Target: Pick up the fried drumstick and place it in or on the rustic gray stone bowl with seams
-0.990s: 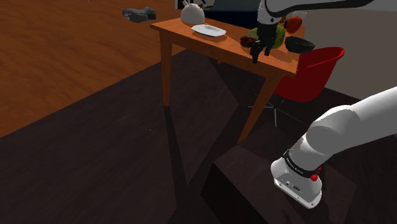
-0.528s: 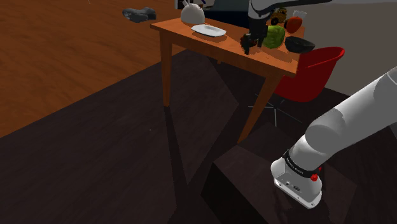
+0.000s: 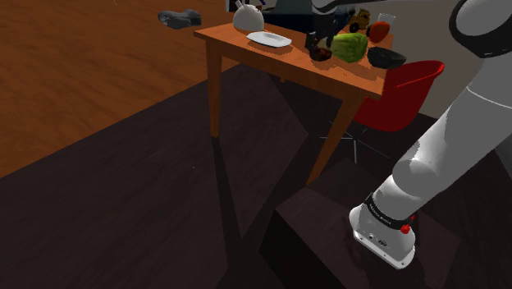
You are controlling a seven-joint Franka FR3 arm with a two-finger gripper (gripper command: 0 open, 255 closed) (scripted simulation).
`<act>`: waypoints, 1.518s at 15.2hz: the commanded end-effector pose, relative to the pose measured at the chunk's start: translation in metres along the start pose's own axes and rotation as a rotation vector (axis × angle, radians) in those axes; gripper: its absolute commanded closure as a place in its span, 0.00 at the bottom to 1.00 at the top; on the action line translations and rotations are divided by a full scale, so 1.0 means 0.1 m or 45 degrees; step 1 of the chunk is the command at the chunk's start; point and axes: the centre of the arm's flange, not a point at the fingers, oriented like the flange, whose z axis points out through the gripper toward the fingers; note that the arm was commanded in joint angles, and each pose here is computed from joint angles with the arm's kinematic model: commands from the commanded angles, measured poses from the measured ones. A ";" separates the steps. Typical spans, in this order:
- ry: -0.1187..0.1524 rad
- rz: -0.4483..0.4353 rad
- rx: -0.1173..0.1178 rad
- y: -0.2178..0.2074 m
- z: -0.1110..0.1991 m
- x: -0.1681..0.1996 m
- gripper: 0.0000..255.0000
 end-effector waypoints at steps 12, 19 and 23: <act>0.045 0.072 -0.077 0.36 0.32 0.68 0.00; 0.045 0.072 -0.077 0.36 0.41 0.68 0.00; 0.045 0.072 -0.077 0.36 0.41 0.68 1.00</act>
